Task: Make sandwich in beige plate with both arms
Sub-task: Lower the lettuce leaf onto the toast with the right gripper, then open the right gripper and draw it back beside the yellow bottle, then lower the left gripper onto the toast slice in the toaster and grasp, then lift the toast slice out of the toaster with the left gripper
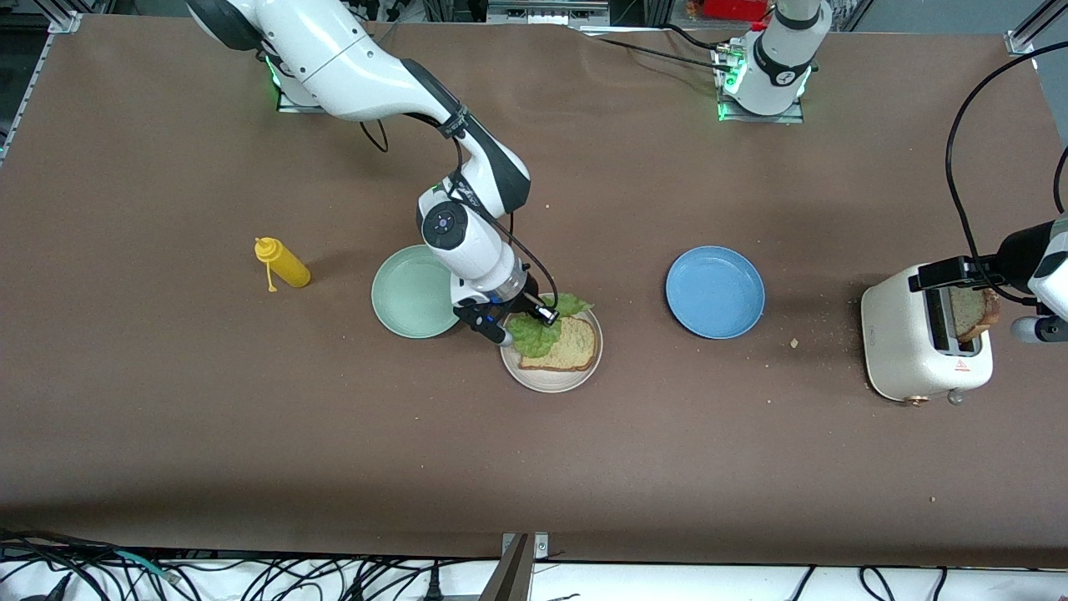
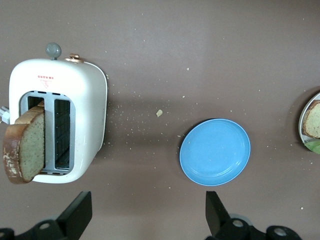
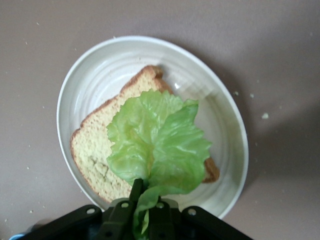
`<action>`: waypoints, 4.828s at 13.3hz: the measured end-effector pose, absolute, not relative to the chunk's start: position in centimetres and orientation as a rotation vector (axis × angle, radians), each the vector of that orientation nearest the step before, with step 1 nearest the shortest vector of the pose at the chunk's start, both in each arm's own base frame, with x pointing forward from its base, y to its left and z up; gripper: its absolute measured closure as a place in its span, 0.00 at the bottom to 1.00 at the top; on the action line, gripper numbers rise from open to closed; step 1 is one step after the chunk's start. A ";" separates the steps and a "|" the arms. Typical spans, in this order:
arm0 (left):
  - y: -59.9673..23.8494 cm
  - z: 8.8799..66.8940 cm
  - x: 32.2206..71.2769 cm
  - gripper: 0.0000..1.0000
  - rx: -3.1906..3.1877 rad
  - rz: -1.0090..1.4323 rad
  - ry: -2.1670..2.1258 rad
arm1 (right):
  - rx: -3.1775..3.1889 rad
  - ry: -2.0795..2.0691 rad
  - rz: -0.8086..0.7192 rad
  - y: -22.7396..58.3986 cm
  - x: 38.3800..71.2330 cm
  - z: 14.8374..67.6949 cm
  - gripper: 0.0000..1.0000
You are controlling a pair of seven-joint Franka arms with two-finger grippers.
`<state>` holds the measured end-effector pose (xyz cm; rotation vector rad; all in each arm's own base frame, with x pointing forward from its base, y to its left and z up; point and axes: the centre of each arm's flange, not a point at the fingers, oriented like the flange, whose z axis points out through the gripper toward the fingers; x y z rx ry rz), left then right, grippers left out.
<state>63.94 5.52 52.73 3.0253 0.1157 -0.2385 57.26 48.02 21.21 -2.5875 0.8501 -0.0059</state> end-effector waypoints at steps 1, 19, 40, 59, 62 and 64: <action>5.5 52.7 63.9 0.00 3.025 -0.238 0.116 | -2.592 0.854 -0.006 47.8 57.3 20.8 0.85; 5.5 52.7 63.9 0.00 3.025 -0.238 0.116 | -2.996 0.713 0.396 23.3 62.2 46.8 0.00; 8.5 52.5 63.6 0.00 3.023 -0.241 0.183 | -3.221 0.148 0.070 1.8 59.5 52.8 0.00; 24.3 36.8 59.1 0.39 3.057 -0.203 0.136 | -3.211 0.191 0.033 2.0 59.6 53.3 0.00; 24.7 36.0 58.9 0.74 3.061 -0.238 0.127 | -3.211 0.190 0.034 2.0 59.6 53.2 0.00; 24.6 36.8 59.0 0.87 3.119 -0.314 0.058 | -3.211 0.190 0.034 2.0 59.6 53.2 0.00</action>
